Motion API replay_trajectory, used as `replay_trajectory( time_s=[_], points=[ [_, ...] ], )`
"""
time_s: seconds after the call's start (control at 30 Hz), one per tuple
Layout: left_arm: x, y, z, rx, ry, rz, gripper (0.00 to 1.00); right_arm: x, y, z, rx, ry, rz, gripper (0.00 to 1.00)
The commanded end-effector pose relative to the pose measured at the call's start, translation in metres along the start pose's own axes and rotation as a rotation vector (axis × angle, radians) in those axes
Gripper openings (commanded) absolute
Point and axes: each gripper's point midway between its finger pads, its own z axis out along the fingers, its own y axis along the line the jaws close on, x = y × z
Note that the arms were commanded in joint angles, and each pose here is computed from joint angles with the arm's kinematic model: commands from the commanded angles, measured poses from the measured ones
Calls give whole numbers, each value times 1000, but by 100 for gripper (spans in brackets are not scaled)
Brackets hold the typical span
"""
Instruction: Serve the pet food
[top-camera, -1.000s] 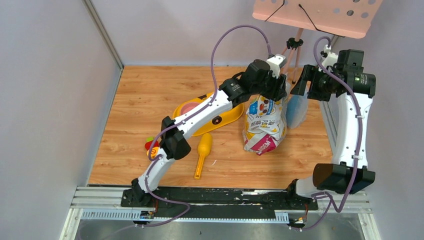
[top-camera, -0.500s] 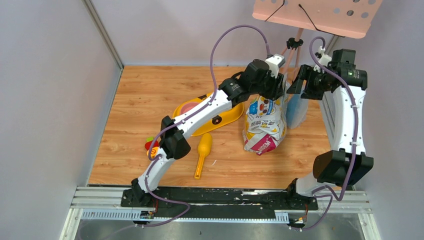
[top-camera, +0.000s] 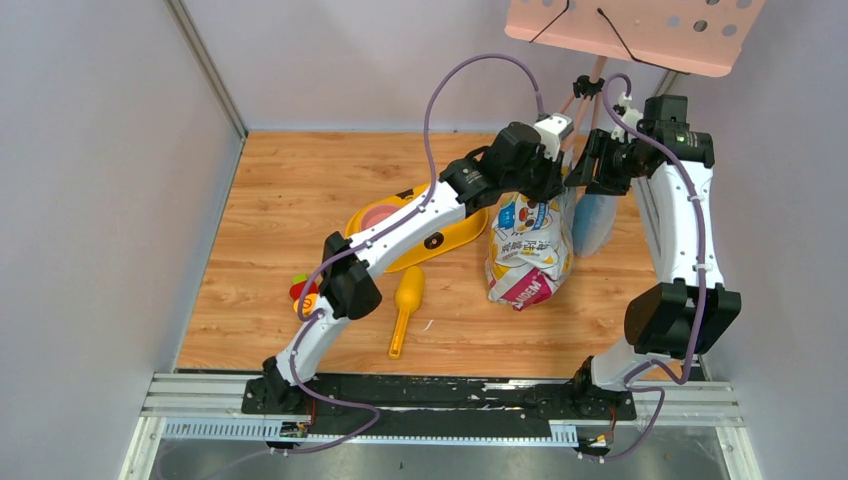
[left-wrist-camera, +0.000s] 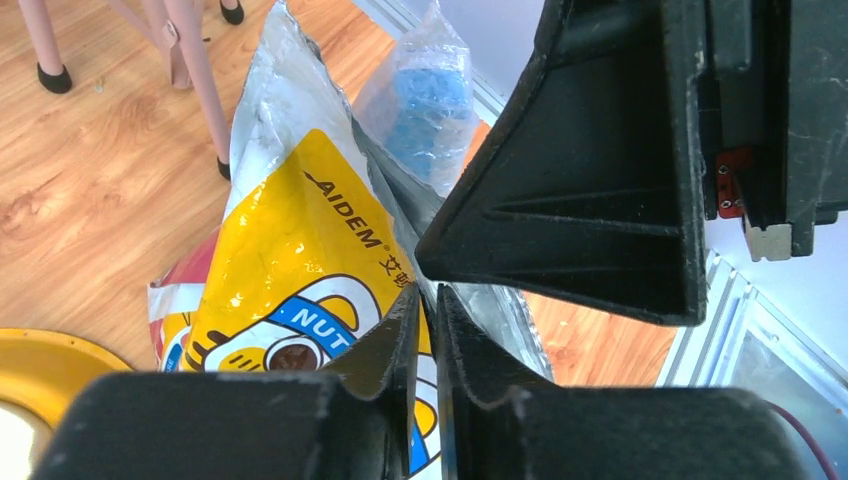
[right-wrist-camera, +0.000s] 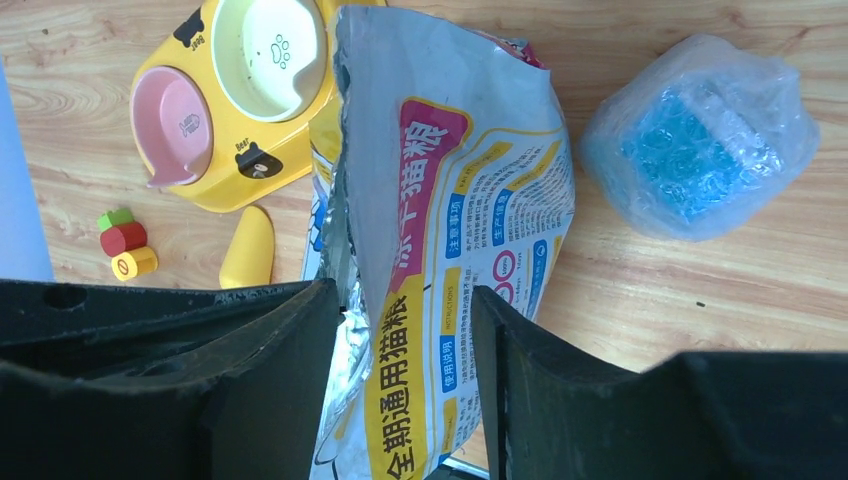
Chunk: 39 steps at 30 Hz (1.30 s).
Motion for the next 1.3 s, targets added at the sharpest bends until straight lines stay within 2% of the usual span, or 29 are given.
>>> replay_trajectory(
  time_s=[0.0, 0.1, 0.23, 0.3, 0.33, 0.47, 0.6, 0.77, 0.83, 0.87, 0.9, 0.93, 1.0, 1.1, 1.27],
  points=[
    [-26, -11, -21, 8, -55, 42, 13, -5, -1, -3, 19, -38, 0, 48],
    [-27, -11, -21, 7, -56, 51, 2, -1, 0, -4, 18, -31, 3, 38],
    [-29, -11, -23, 7, -62, 78, 0, 3, -1, -4, 22, -20, 3, 26],
    [-34, -10, -26, -2, -72, 106, 0, 3, -2, -6, 30, -21, -8, 5],
    [-34, -8, -28, -9, -70, 136, 0, 2, -4, -9, 46, -27, -16, 0],
    [-49, 10, -46, -95, -83, 294, 0, -16, -9, -34, 130, -104, -104, 0],
    [-84, 43, -82, -226, -139, 416, 0, -31, -7, -62, 184, -165, -203, 0],
    [-109, 61, -111, -268, -187, 413, 0, -36, 2, -74, 172, -190, -210, 0],
    [-104, 54, -112, -229, -177, 373, 0, -31, 6, -67, 132, -166, -183, 0],
    [-97, 43, -110, -155, -161, 368, 0, -27, 9, -64, 107, -150, -168, 0],
    [-93, 34, -108, -112, -155, 315, 10, -23, 13, -60, 79, -130, -153, 0],
    [-84, 22, -106, -37, -132, 289, 37, -19, 16, -56, 49, -109, -144, 4],
    [-74, 2, -104, 78, -106, 214, 61, -10, 23, -52, 3, -74, -133, 23],
    [-64, -6, -101, 98, -76, 127, 70, 4, 23, -47, -13, -32, -103, 40],
    [-37, -5, -87, 77, -7, 51, 73, 27, 17, -41, 4, 28, -36, 49]
  ],
)
